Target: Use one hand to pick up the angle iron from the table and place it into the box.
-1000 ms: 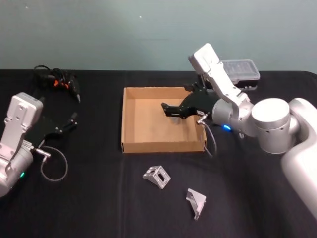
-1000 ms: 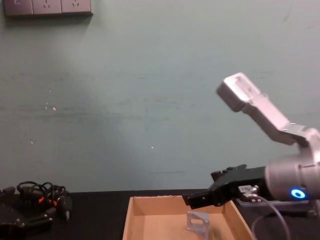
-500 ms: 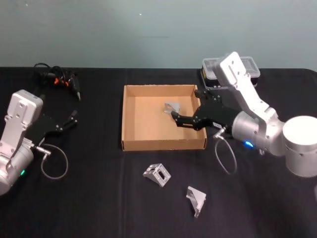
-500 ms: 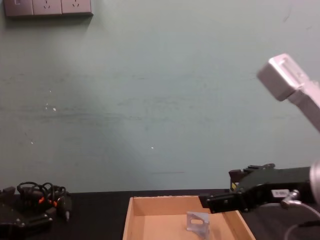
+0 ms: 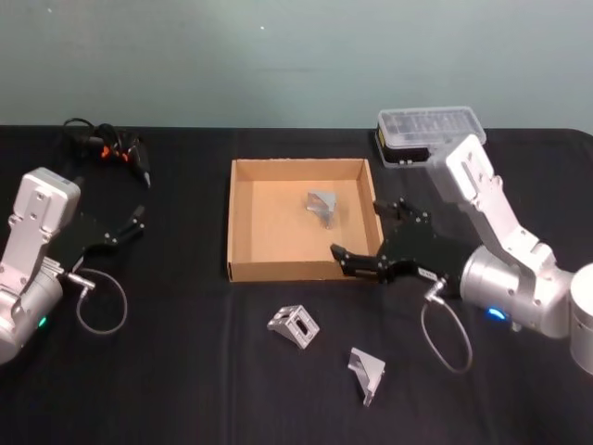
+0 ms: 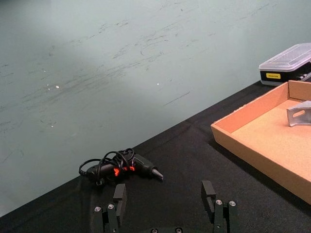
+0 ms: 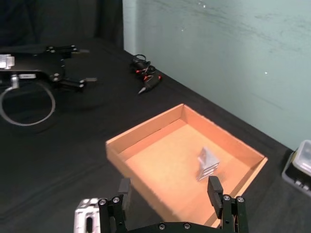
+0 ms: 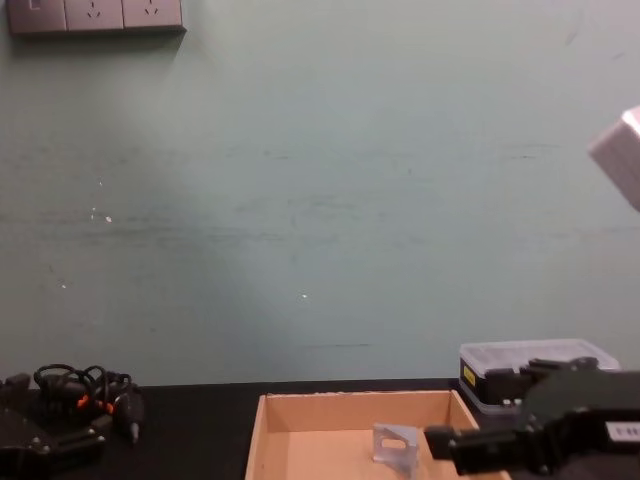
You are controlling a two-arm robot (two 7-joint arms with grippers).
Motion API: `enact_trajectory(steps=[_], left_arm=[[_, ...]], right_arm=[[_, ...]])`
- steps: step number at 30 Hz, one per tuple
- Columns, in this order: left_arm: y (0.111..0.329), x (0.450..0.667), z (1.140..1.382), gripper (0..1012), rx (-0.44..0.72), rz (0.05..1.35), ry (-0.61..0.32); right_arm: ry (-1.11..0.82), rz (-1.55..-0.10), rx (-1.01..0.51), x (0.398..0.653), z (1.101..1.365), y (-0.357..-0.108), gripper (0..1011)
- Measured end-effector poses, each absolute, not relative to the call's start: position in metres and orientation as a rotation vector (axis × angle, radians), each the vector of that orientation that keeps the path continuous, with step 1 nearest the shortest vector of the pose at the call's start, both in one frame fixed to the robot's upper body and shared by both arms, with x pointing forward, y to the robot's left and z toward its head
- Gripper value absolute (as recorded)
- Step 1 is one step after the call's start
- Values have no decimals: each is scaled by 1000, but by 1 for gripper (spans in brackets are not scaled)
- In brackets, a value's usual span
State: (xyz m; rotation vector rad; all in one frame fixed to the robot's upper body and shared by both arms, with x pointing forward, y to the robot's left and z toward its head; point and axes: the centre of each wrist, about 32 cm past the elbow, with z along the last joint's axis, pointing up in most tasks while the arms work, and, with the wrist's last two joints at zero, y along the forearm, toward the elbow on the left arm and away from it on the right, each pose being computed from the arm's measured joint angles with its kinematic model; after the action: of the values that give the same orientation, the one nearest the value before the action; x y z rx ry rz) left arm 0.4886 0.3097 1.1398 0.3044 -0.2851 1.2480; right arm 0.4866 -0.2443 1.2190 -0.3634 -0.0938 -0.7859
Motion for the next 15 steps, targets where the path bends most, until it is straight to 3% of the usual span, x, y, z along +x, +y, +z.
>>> enact_trajectory(steps=[15], left_arm=[[310,489,1140,1011,305,1248,-285]], right_arm=[[-90,-699,-382,452,1213,-256,1003]])
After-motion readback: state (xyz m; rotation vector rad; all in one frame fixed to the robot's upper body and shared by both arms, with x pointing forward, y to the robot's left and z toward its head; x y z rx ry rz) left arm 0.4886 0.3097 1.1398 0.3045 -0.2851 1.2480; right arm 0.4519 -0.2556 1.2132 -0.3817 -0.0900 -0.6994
